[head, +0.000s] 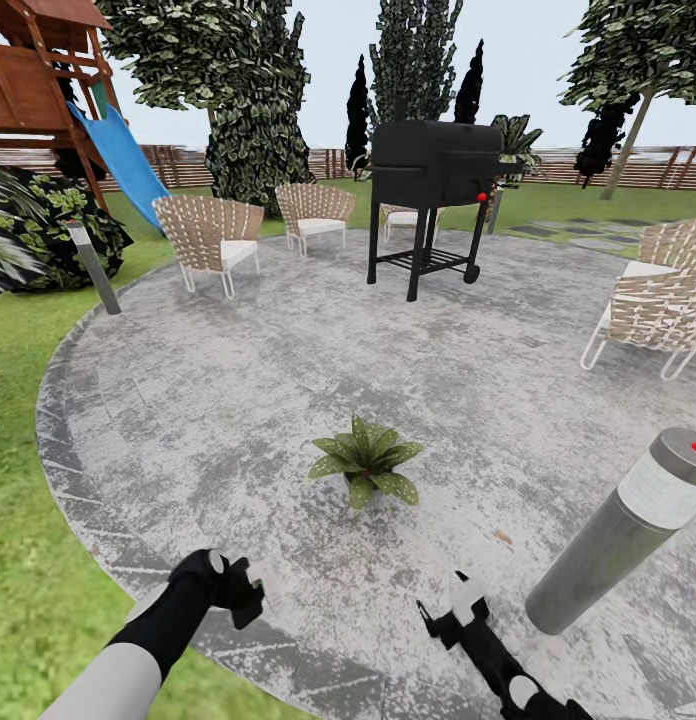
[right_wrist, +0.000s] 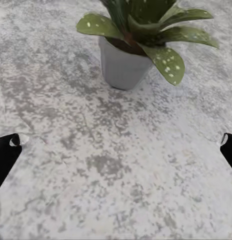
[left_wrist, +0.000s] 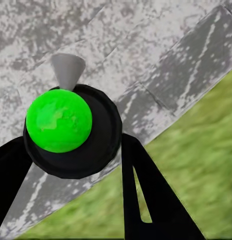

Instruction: Pick up the pesticide atomizer in the garden and spray insectifuge to fully cover both potted plants in the garden.

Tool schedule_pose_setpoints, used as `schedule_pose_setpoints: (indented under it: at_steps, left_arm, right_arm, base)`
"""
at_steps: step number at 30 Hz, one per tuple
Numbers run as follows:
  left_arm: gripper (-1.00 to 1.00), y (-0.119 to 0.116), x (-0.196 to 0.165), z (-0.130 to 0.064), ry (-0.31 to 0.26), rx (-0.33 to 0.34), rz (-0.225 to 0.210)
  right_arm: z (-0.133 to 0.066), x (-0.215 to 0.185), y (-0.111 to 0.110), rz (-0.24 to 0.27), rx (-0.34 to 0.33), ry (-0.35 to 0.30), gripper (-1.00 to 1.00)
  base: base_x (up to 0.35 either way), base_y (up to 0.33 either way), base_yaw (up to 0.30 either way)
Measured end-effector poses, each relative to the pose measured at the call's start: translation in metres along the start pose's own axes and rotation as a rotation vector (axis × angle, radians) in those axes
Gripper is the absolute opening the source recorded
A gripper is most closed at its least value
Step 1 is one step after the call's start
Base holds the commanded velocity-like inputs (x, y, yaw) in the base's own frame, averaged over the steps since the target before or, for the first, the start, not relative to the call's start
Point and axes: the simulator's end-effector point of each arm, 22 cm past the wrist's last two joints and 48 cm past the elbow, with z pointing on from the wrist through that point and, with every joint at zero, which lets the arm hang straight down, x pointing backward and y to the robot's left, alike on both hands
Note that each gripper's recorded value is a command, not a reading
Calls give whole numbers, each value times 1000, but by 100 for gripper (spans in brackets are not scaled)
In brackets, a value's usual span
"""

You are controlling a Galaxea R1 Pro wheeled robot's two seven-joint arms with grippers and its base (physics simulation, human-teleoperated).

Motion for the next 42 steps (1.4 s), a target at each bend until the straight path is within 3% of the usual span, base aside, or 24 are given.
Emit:
schedule_pose_setpoints:
  at_steps: [4, 7, 9, 11, 14, 17, 20, 21, 22, 30, 33, 39, 42]
  left_arm:
    - [-100, 2, 2, -1, 3, -2, 4]
    - [-100, 0, 2, -2, 22, 15, 64]
    - [-100, -2, 5, -5, 46, 49, 99]
    - [-100, -1, 9, -6, 65, 59, 117]
    - [-100, -2, 9, -7, 72, 64, 124]
    - [-100, -3, 8, -6, 74, 65, 133]
    - [-100, -15, 5, -6, 91, 99, 187]
    - [-100, -19, 4, -6, 95, 112, 199]
    - [-100, -20, 4, -5, 97, 117, 204]
    - [-100, -30, -6, -4, 94, 134, 233]
    - [-100, -34, -17, -3, 84, 137, 240]
    - [-100, -41, -41, -4, 71, 152, 274]
    - [-100, -40, -41, -5, 97, 146, 261]
  right_arm:
    - [25, -23, 14, -26, -161, 50, 100]
    - [43, -64, 30, -47, -332, 42, 100]
    - [50, -93, 34, -106, -428, 14, 100]
    - [50, -107, 41, -187, -521, 12, 100]
    - [48, -124, 48, -249, -621, 4, 100]
    - [44, -143, 56, -275, -715, 1, 100]
    - [38, -162, 64, -283, -790, 19, 100]
    - [36, -167, 67, -287, -809, 18, 100]
    - [35, -169, 69, -290, -817, 18, -100]
    - [33, -163, 72, -335, -838, 54, -100]
    - [33, -160, 74, -328, -838, 81, -100]
    - [36, -185, 124, -295, -888, 67, -100]
    - [36, -192, 136, -291, -901, 56, -100]
  base:
    - [0, 0, 0]
    - [0, 0, 0]
    - [0, 0, 0]
    - [0, 0, 0]
    - [0, 0, 0]
    - [0, 0, 0]
    - [0, 0, 0]
    - [0, 0, 0]
    - [0, 0, 0]
    - [0, 0, 0]
    - [0, 0, 0]
    - [0, 0, 0]
    - [0, 0, 0]
